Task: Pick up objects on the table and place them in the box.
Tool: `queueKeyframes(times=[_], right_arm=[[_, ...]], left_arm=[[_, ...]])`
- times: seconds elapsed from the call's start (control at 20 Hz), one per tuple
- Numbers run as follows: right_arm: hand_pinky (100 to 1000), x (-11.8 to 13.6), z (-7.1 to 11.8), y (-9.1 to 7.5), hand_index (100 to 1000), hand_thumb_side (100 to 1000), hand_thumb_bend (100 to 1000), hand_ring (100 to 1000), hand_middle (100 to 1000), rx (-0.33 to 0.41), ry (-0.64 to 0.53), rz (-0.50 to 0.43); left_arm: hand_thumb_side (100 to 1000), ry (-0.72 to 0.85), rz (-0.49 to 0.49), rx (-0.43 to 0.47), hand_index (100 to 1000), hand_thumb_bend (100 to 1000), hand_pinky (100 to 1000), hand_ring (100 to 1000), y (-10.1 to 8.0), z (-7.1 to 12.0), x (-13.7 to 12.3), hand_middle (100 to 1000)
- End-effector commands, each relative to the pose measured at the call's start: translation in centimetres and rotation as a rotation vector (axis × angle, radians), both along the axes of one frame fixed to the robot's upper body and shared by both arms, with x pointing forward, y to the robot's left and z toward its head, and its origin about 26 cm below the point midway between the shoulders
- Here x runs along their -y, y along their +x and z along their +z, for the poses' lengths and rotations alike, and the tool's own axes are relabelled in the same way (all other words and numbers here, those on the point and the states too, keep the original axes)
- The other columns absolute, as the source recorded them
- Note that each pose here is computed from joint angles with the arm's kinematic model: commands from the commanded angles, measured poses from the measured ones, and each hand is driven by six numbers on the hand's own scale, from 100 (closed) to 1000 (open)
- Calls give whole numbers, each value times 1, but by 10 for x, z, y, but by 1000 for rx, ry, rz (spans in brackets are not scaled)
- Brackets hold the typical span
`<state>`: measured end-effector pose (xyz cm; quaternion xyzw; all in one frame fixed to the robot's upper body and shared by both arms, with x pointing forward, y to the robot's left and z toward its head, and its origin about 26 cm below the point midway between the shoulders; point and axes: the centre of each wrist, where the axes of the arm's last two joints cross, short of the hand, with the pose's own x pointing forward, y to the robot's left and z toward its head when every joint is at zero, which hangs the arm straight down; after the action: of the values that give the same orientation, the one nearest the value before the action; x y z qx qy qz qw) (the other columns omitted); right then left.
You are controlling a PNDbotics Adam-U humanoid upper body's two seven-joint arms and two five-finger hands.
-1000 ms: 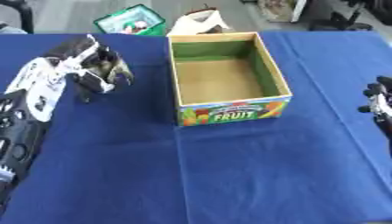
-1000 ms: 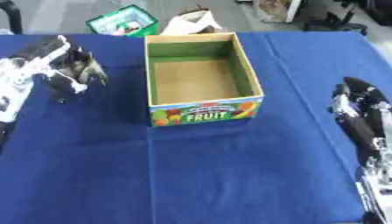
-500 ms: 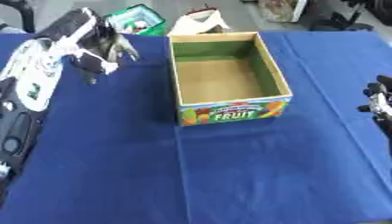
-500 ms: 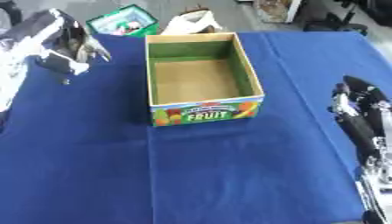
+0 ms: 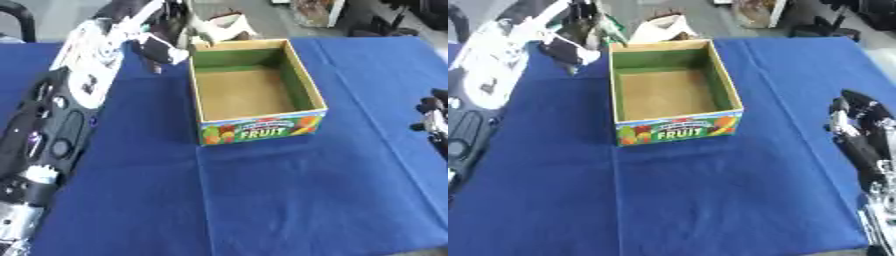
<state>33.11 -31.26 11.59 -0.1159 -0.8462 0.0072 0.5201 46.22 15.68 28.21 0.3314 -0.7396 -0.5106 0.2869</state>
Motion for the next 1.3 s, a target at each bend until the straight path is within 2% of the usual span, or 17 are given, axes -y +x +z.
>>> queueKeyframes(times=[0.05, 0.2, 0.45, 0.6, 0.7, 0.8, 0.85, 0.9, 0.95, 1.0, 1.15, 1.3], right_arm=[[570, -2, 9, 3, 790, 361, 100, 749, 677, 21, -12, 23], [570, -6, 9, 4, 790, 363, 100, 749, 677, 23, -8, 39], [570, -10, 10, 6, 790, 364, 100, 749, 677, 28, 1, 52], [570, -10, 10, 6, 790, 363, 100, 749, 677, 29, 2, 53], [570, -10, 10, 6, 790, 359, 100, 749, 677, 29, 3, 52], [570, -10, 10, 6, 790, 365, 100, 749, 678, 29, 3, 53], [570, -10, 10, 6, 790, 365, 100, 749, 678, 29, 4, 53], [570, -10, 10, 6, 790, 365, 100, 749, 677, 29, 4, 53], [570, -10, 10, 6, 790, 365, 100, 749, 678, 29, 4, 53], [570, -10, 10, 6, 790, 366, 100, 749, 678, 29, 4, 53], [570, -10, 10, 6, 790, 367, 100, 750, 678, 28, 4, 52], [570, -10, 10, 6, 790, 367, 100, 750, 678, 30, 4, 51]], left_arm=[[100, -7, -45, 40, 383, 251, 397, 218, -2, 7, 23, 188], [100, 26, -22, 45, 413, 276, 424, 251, 1, -12, 33, 218], [100, 92, 53, 17, 456, 312, 459, 312, 10, -62, 33, 266], [100, 116, 71, 0, 521, 362, 499, 391, 13, -79, 31, 343], [100, 123, 68, 11, 595, 451, 540, 456, 13, -81, 32, 426], [132, 132, 55, 16, 665, 618, 577, 521, 12, -80, 34, 500], [210, 134, 44, 23, 681, 686, 591, 543, 11, -79, 35, 522], [245, 137, 34, 29, 687, 715, 599, 554, 10, -77, 36, 533], [355, 143, 21, 37, 709, 818, 626, 593, 9, -76, 38, 578], [428, 147, 7, 45, 719, 887, 645, 616, 8, -74, 39, 604], [519, 150, -41, 67, 739, 954, 672, 650, 4, -67, 44, 645], [552, 142, -90, 85, 741, 951, 684, 661, -1, -59, 49, 656]])
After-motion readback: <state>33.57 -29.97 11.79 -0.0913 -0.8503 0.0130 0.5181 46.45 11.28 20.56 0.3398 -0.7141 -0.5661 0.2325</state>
